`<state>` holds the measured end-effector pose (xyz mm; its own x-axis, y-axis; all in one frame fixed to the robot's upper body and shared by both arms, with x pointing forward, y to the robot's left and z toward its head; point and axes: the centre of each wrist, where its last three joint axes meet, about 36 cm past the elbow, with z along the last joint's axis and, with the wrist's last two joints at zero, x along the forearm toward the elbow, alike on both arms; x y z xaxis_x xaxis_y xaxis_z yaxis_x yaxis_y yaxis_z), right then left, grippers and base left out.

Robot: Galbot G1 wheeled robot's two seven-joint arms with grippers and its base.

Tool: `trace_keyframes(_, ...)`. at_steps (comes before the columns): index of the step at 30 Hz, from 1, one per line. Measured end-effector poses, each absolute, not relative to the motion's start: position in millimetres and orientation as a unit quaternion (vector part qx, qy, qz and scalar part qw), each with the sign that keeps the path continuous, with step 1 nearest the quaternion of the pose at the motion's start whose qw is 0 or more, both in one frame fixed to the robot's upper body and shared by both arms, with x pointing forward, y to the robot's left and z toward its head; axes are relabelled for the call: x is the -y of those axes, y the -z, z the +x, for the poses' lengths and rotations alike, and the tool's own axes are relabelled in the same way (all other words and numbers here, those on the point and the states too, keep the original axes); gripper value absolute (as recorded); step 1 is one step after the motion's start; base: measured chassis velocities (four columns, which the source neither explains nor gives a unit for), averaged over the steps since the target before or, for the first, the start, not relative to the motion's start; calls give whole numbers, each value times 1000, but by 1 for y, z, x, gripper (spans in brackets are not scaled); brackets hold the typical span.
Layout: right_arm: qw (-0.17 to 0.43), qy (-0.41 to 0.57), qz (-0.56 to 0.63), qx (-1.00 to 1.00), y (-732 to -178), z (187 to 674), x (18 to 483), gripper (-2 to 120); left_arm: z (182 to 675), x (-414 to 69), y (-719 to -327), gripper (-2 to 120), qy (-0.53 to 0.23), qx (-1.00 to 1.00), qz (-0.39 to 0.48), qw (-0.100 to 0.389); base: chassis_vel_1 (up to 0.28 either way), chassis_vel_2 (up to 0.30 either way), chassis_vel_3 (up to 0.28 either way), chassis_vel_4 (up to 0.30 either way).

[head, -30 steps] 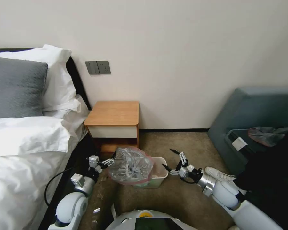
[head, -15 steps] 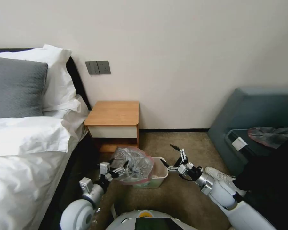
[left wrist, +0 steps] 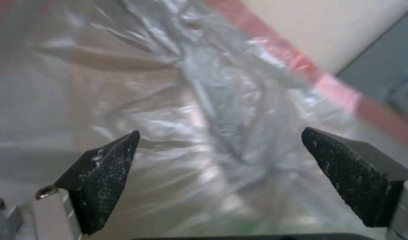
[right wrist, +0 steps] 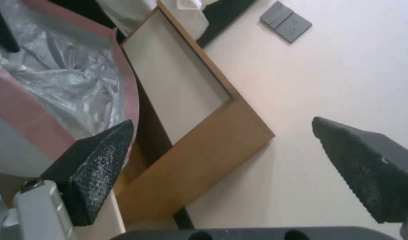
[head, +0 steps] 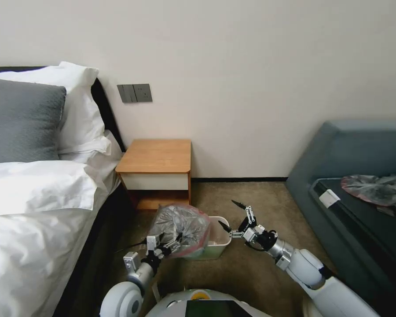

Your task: Pick up the garbage bag from the table and place it over the trash can.

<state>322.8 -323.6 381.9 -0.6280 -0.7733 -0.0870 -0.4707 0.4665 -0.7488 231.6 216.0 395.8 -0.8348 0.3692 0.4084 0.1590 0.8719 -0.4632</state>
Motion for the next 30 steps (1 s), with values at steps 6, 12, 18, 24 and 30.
trace_keyframes(6, 215, 353, -377, -829, -382, 323, 321, 100, 233, -213, -397, 94, -238, 928, -144, 248, 0, 0, 0, 0)
trace_keyframes(12, 216, 349, -378, -830, -381, 320, 318, 100, 234, -207, -392, 94, -265, 920, -145, 250, 0, 0, 0, 0)
trace_keyframes(18, 216, 348, -380, -829, -381, 319, 316, 100, 237, -198, -389, 92, -291, 912, -150, 249, 0, 0, 0, 0)
trace_keyframes(24, 216, 347, -380, -830, -380, 319, 315, 100, 237, -197, -395, 92, -283, 920, -147, 227, 0, 0, 0, 0)
trace_keyframes(30, 213, 345, -379, -832, -377, 320, 315, 100, 241, -206, -405, 92, -264, 935, -122, 201, 0, 0, 0, 0)
